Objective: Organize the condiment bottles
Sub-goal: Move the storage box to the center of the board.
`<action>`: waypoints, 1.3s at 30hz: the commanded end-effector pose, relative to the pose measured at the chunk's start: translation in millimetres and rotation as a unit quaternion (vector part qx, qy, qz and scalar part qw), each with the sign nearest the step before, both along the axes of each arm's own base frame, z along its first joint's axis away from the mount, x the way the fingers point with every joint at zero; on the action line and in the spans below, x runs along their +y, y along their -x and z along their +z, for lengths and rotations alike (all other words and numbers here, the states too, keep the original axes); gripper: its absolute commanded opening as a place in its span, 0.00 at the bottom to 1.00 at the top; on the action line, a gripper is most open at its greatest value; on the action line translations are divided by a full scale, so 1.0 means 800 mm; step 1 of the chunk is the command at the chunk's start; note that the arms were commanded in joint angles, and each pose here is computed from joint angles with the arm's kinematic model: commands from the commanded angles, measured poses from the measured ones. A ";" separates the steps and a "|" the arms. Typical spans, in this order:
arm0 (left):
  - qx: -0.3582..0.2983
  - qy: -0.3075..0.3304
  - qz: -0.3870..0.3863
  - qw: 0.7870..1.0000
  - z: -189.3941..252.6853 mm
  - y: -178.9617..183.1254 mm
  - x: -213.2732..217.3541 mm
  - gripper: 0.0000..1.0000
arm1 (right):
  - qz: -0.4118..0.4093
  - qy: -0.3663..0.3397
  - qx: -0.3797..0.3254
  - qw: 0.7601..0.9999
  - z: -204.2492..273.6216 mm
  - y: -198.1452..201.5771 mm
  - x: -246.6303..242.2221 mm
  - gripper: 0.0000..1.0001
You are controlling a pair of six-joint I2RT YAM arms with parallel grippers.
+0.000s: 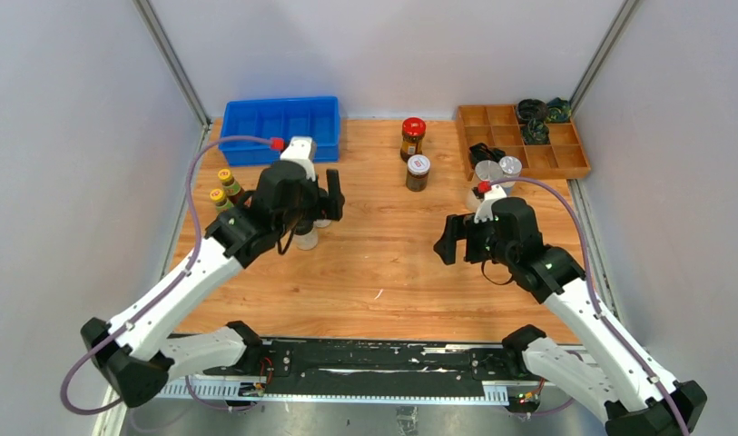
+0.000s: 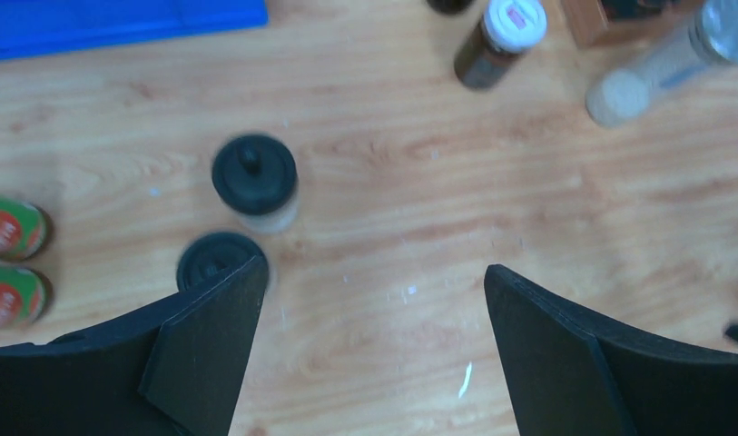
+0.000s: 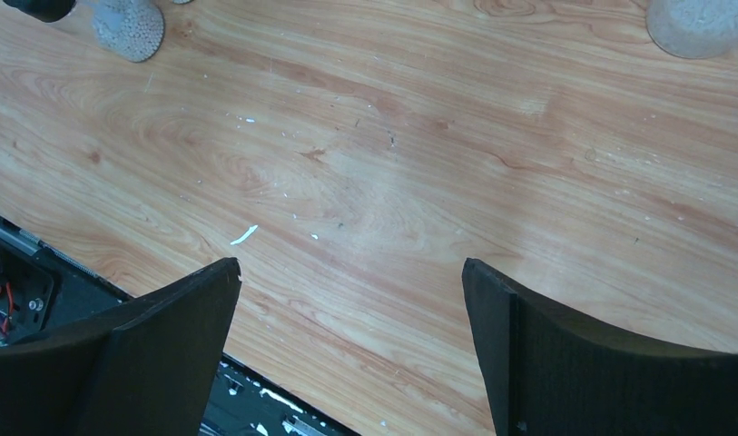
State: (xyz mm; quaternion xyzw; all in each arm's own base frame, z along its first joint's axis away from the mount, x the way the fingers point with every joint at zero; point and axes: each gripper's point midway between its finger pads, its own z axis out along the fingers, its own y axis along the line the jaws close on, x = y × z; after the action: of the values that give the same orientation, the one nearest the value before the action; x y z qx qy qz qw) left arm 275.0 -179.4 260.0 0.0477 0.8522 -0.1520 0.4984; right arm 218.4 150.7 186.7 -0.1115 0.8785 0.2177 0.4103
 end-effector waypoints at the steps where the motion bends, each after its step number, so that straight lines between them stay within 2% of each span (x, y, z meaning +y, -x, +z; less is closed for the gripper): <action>1: -0.003 -0.041 0.040 0.998 0.018 -0.047 0.015 0.96 | 0.010 0.003 -0.015 1.000 0.024 0.010 -0.004 0.99; 7: 0.022 -0.039 0.079 0.996 0.020 -0.105 0.041 0.94 | 0.022 0.007 -0.013 1.000 0.032 0.013 -0.003 1.00; 11: 0.040 -0.047 0.112 0.992 0.006 -0.150 0.062 0.88 | 0.028 0.006 -0.005 1.000 0.028 0.014 0.000 1.00; 17: -0.005 -0.059 0.148 0.987 -0.006 -0.232 0.071 0.88 | 0.034 0.002 0.005 0.999 0.025 0.016 0.003 1.00; 22: 0.015 -0.103 0.162 0.981 -0.038 -0.304 0.076 0.79 | 0.035 0.000 0.010 0.999 0.026 0.022 0.003 1.00; 24: 0.003 -0.116 0.175 0.978 -0.030 -0.329 0.081 0.79 | 0.034 0.001 0.011 0.999 0.024 0.024 0.001 1.00; 32: 0.025 -0.105 0.257 0.961 -0.051 -0.406 0.134 0.77 | 0.035 0.017 0.035 0.999 -0.003 0.031 -0.004 1.00; 36: 0.049 -0.099 0.248 0.963 -0.077 -0.431 0.138 0.74 | 0.035 0.022 0.039 0.998 -0.010 0.031 -0.005 1.00; 39: 0.067 -0.094 0.241 0.964 -0.102 -0.433 0.136 0.71 | 0.037 0.024 0.042 0.998 -0.013 0.028 -0.003 1.00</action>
State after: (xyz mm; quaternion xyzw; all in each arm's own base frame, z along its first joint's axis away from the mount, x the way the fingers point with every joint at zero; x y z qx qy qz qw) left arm 628.9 -68.6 213.4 -0.1251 0.8538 0.0523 0.5026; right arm 201.1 149.1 186.7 -0.1325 0.8882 0.2220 0.3798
